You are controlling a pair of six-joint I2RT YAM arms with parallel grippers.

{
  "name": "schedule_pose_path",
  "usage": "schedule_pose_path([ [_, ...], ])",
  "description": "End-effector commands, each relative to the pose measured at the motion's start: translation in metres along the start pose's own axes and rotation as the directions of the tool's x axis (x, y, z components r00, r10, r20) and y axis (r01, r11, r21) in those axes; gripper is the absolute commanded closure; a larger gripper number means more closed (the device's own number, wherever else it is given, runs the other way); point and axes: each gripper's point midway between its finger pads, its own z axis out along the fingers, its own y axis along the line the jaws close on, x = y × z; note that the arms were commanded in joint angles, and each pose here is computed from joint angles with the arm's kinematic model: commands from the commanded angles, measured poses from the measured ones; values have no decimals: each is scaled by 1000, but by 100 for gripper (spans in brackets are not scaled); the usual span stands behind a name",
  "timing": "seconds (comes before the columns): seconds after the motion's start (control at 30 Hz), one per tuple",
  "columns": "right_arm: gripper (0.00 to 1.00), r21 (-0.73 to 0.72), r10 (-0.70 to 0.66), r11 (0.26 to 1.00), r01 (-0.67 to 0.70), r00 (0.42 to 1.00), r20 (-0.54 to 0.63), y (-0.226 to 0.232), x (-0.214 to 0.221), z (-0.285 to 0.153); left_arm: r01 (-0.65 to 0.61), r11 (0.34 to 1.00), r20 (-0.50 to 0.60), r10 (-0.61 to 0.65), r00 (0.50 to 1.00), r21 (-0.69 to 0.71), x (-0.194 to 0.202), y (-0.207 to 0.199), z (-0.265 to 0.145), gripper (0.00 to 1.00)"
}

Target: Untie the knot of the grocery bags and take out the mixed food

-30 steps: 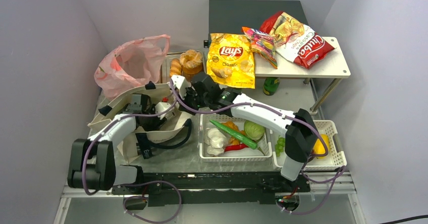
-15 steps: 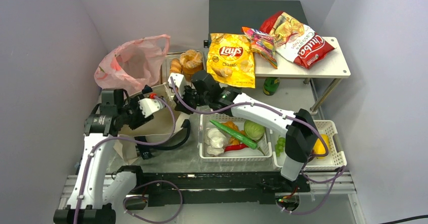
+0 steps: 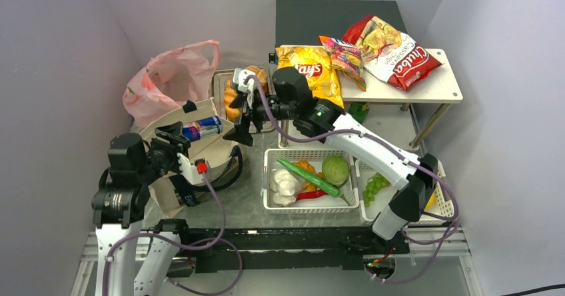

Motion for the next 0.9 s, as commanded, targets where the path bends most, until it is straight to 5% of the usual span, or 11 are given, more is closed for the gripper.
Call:
schedule_pose_path([
  [0.0,0,-77,-101,991,108,991,90,17,-52,-17,-417,873,40,440,897,-251,-37,65,-20,100],
  [0.27,0,-45,-321,946,321,947,-3,12,-53,5,-599,737,44,642,766,-312,-66,89,-39,100],
  [0.57,9,-113,-372,926,361,923,-102,25,-42,39,-721,614,59,773,632,-323,-84,95,-43,100],
  [0.63,23,-107,-374,925,363,922,-102,26,-44,43,-741,590,68,795,603,-321,-87,97,-44,100],
  [0.73,58,-92,-371,927,363,922,-109,25,-43,45,-728,592,81,792,606,-347,-93,105,-47,100],
  [0.77,70,-82,-368,929,361,923,-112,24,-43,45,-689,625,93,762,641,-367,-96,110,-50,94],
  [0.8,82,-72,-368,930,361,924,-108,24,-44,41,-629,674,119,713,691,-387,-98,115,-54,66],
  [0.87,100,-24,-352,936,351,933,-82,19,-50,34,-431,797,199,545,814,-422,-104,133,-67,33],
])
